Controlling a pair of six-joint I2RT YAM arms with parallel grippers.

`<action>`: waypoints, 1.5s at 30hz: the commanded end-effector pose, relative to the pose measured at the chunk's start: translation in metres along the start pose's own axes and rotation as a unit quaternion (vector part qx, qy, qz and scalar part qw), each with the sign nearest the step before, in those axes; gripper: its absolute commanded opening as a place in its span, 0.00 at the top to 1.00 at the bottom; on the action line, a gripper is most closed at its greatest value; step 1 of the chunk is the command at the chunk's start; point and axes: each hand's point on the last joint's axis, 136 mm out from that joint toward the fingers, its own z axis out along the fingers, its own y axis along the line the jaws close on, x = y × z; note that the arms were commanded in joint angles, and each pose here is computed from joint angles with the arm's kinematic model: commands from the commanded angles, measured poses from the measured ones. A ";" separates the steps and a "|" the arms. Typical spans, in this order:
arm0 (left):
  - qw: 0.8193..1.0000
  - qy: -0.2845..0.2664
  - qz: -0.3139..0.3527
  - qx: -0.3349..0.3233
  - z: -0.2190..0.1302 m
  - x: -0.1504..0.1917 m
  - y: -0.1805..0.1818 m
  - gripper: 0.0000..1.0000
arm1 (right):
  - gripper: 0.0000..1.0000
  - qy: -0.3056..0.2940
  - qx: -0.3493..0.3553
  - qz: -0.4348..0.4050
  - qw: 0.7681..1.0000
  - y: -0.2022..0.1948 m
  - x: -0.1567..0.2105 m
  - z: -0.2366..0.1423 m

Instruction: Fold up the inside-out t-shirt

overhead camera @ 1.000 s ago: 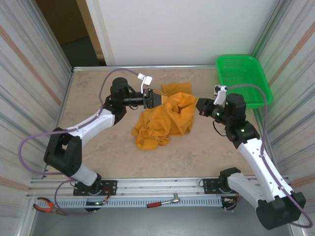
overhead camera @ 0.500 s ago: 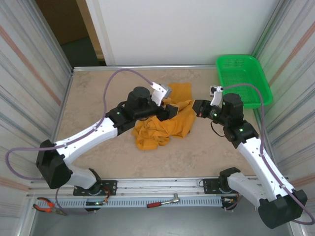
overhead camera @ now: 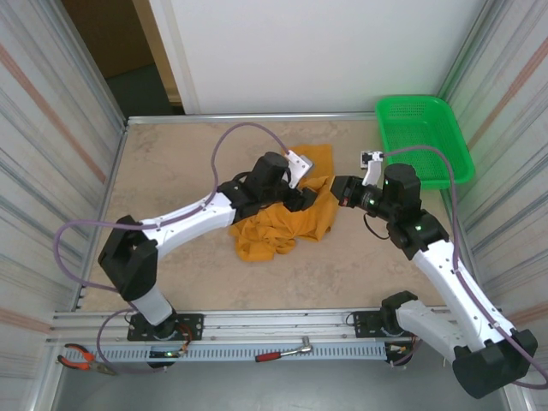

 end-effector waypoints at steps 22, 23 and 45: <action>0.912 -0.062 -0.302 0.270 -0.085 -0.053 0.011 1.00 | 0.30 0.001 0.121 0.039 0.992 -0.037 0.008 0.004; 0.912 -0.058 -0.309 0.264 -0.085 -0.051 0.012 1.00 | 0.27 -0.008 0.119 0.038 0.992 -0.031 0.010 -0.001; 0.902 -0.066 -0.362 0.227 -0.089 -0.044 0.035 1.00 | 1.00 0.012 -0.020 -0.013 1.000 0.027 0.006 0.050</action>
